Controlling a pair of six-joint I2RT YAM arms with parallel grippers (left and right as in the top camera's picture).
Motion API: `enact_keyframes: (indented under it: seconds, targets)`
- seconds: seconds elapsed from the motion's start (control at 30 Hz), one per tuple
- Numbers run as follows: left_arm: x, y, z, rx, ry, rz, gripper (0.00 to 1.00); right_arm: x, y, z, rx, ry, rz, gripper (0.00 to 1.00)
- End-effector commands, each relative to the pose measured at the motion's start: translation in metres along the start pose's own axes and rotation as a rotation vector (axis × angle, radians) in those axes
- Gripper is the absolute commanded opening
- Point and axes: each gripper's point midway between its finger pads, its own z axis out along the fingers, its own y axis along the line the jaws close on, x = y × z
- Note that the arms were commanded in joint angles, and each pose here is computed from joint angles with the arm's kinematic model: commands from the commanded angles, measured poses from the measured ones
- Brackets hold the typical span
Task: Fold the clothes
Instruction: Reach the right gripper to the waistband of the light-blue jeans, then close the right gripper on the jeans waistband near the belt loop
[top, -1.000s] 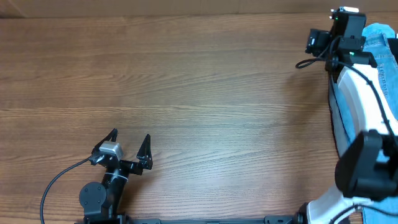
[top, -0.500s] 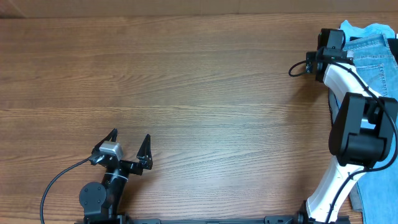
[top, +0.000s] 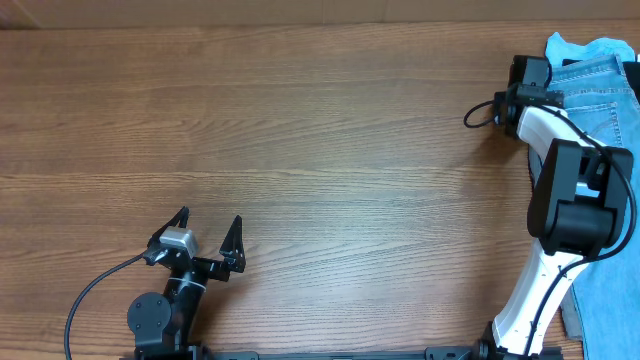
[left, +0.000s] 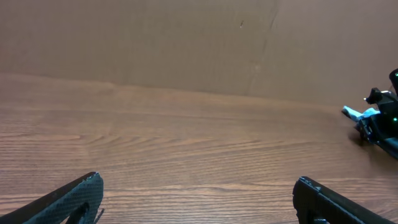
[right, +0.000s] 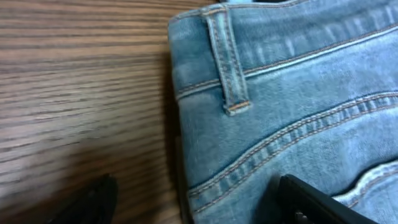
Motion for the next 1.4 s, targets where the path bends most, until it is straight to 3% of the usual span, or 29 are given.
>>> enact_keyframes:
  seconds: [0.0, 0.1, 0.3, 0.53, 0.77, 0.9, 1.13, 1.37]
  targets:
    - [0.0, -0.003, 0.0, 0.014, -0.001, -0.004, 1.0, -0.001, -0.009, 0.01, 0.02, -0.006, 0.032, 0.82]
    - [0.0, -0.003, 0.0, 0.014, -0.001, -0.004, 1.0, -0.002, -0.013, 0.011, 0.025, -0.012, 0.04, 0.73]
    - [0.0, -0.003, 0.0, 0.014, -0.001, -0.004, 1.0, -0.004, -0.015, 0.012, 0.016, -0.022, 0.129, 0.69]
    - [0.0, -0.003, 0.0, 0.014, -0.001, -0.004, 1.0, -0.006, -0.008, 0.013, -0.042, -0.028, 0.21, 0.51]
    - [0.0, -0.003, 0.0, 0.014, -0.001, -0.004, 1.0, -0.002, -0.019, 0.018, -0.021, -0.018, 0.223, 0.55]
    - [0.0, -0.003, 0.0, 0.014, -0.001, -0.004, 1.0, 0.004, -0.028, 0.02, 0.002, 0.001, 0.227, 0.32]
    - [0.0, -0.003, 0.0, 0.014, -0.001, -0.004, 1.0, 0.006, -0.029, 0.02, 0.004, 0.01, 0.225, 0.05]
    - [0.0, -0.003, 0.0, 0.014, -0.001, -0.004, 1.0, -0.034, -0.055, -0.015, 0.015, -0.055, 0.258, 0.04]
